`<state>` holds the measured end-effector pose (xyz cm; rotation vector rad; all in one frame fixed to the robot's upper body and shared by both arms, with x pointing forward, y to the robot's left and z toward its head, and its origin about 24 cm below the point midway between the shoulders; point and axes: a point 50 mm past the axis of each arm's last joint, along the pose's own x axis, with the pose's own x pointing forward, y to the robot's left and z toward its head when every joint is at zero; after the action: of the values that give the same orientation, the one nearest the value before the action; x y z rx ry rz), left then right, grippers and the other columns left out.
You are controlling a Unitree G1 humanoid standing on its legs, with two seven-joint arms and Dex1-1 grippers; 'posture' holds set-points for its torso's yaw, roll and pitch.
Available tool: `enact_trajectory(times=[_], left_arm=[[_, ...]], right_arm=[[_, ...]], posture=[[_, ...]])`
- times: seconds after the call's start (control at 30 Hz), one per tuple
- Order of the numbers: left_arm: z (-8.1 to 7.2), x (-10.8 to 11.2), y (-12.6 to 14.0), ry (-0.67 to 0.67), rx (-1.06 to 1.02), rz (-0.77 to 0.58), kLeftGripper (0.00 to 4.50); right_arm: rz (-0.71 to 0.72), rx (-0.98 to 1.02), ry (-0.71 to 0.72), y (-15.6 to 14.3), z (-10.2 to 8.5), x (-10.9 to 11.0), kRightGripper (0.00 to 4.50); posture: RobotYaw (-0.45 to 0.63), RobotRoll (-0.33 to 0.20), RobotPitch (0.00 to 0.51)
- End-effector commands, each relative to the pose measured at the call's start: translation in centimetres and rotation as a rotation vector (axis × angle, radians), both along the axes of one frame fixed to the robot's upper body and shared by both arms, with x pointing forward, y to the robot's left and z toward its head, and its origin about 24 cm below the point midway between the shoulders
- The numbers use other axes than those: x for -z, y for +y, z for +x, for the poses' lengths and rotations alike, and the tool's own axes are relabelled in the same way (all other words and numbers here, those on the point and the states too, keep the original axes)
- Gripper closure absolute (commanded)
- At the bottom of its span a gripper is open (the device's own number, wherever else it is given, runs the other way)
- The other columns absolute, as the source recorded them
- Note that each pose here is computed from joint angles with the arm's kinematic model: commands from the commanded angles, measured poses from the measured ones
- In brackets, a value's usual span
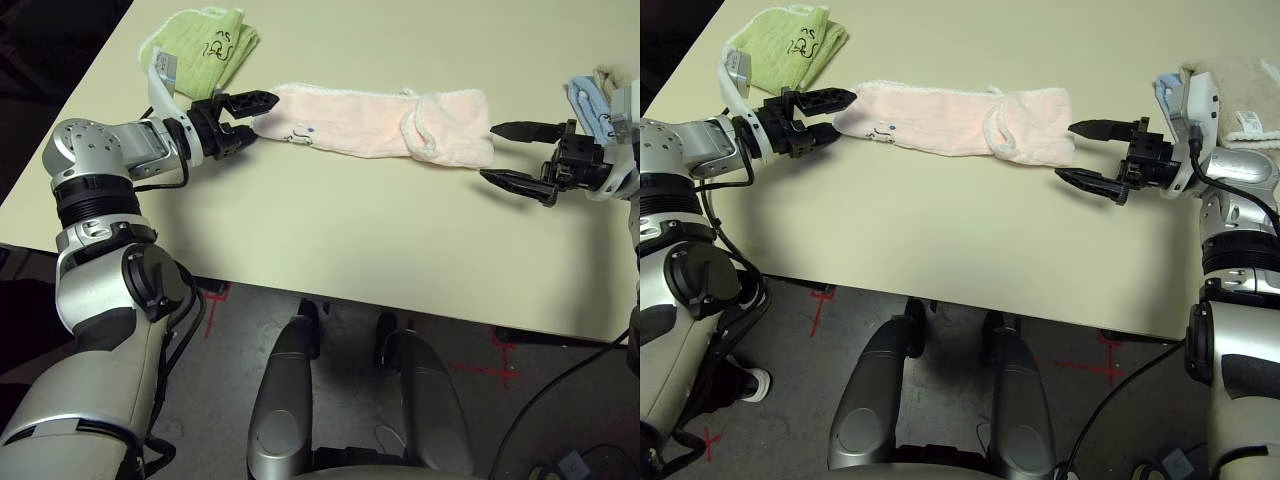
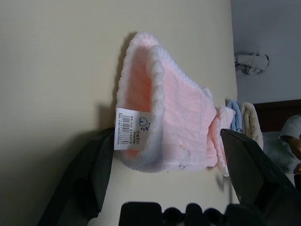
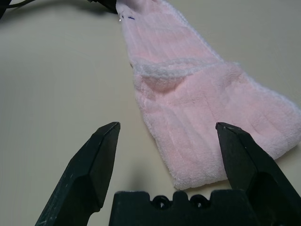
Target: Fold the towel and set it aside.
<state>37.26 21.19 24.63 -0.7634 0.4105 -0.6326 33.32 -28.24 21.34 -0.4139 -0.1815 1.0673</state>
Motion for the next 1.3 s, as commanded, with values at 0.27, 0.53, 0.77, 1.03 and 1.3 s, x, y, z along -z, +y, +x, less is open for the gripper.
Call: enact_trajectory(times=[0.27, 0.53, 0.77, 1.03, 1.3], left_arm=[[0.1, 1.5, -0.3, 0.071, 0.042, 0.061, 2.04], [0.4, 1.3, 0.1, 0.04, 0.008, 0.097, 4.47], [0.3, 0.5, 2.1, 0.001, -0.019, 0.243, 4.47], [0.7, -1.3, 4.0, -0.14, 0.042, 0.575, 4.47], [1.8, -3.8, 2.7, -0.303, 0.056, 0.686, 4.47]], right_arm=[[-0.045, 0.029, -0.018, -0.4, -0.5, -0.2, 0.0], [-0.044, 0.036, -0.021, -0.5, -0.6, -0.3, 0.0], [-0.03, 0.058, -0.004, -0.9, -0.7, -0.2, 0.0], [-0.015, 0.083, 0.008, -1.2, -0.6, 0.0, 0.0], [-0.007, 0.083, 0.01, -0.9, -0.5, 0.2, 0.0]], posture=[[0.13, 0.0, 0.394], [0.12, 0.0, 0.39], [0.13, 0.0, 0.385], [0.15, 0.0, 0.379], [0.15, 0.0, 0.378]])
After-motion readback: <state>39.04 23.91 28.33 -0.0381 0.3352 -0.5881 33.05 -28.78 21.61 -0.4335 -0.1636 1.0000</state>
